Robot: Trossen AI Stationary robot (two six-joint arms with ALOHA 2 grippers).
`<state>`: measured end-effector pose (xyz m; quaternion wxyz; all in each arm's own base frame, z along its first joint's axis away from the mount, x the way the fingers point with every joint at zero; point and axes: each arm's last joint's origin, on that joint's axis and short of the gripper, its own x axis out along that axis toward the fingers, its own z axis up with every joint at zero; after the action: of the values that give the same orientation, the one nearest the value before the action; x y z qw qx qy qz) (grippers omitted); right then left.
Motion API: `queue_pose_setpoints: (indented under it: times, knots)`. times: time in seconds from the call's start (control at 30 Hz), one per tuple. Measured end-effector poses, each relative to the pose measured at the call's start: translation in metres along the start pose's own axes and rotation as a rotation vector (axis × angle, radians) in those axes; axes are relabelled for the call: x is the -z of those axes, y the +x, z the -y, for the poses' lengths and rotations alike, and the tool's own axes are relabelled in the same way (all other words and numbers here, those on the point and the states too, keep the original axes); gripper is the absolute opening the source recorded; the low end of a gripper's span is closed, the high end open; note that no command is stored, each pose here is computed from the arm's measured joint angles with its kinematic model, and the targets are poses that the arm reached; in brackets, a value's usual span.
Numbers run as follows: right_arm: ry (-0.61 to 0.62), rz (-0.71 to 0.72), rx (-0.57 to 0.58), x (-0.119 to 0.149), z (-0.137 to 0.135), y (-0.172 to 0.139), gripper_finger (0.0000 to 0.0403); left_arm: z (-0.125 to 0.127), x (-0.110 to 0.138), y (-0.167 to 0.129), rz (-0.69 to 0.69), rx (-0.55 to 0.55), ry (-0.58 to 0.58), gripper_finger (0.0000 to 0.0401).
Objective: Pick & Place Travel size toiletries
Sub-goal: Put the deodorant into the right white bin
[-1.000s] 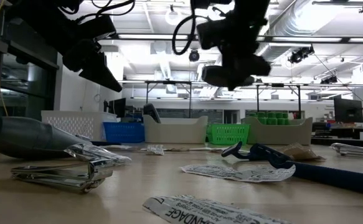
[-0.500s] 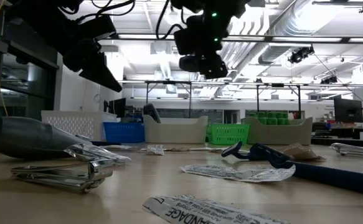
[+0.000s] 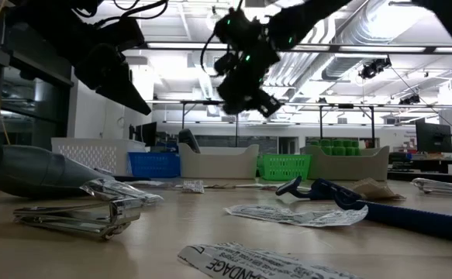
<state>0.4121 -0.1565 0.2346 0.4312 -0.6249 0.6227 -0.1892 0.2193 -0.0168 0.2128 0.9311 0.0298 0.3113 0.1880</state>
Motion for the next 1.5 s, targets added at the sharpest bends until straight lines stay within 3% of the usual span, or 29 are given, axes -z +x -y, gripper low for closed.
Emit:
queue_pose_setpoints:
  times: [0.43,0.77,1.03,1.23,1.5]
  knots:
    - [-0.295,0.013,-0.041,-0.045,-0.047,0.065,0.02,0.002,0.0,0.0,-0.015,0.074,-0.08,0.0152]
    - [-0.29,0.049,0.007,-0.049,-0.044,0.066,0.0232,0.002,0.0,0.0,-0.016,0.074,-0.082,0.0152]
    - [-0.266,0.01,0.008,-0.045,-0.039,0.063,0.0225,0.002,0.001,0.0,-0.018,0.074,-0.082,0.0152]
    - [-0.055,-0.087,0.05,-0.026,-0.014,0.043,0.0226,0.002,0.001,0.0,-0.022,0.073,-0.084,0.0152]
    - [0.534,-0.151,0.139,0.006,0.022,-0.015,0.0226,0.002,0.001,0.0,-0.022,0.073,-0.084,0.0152]
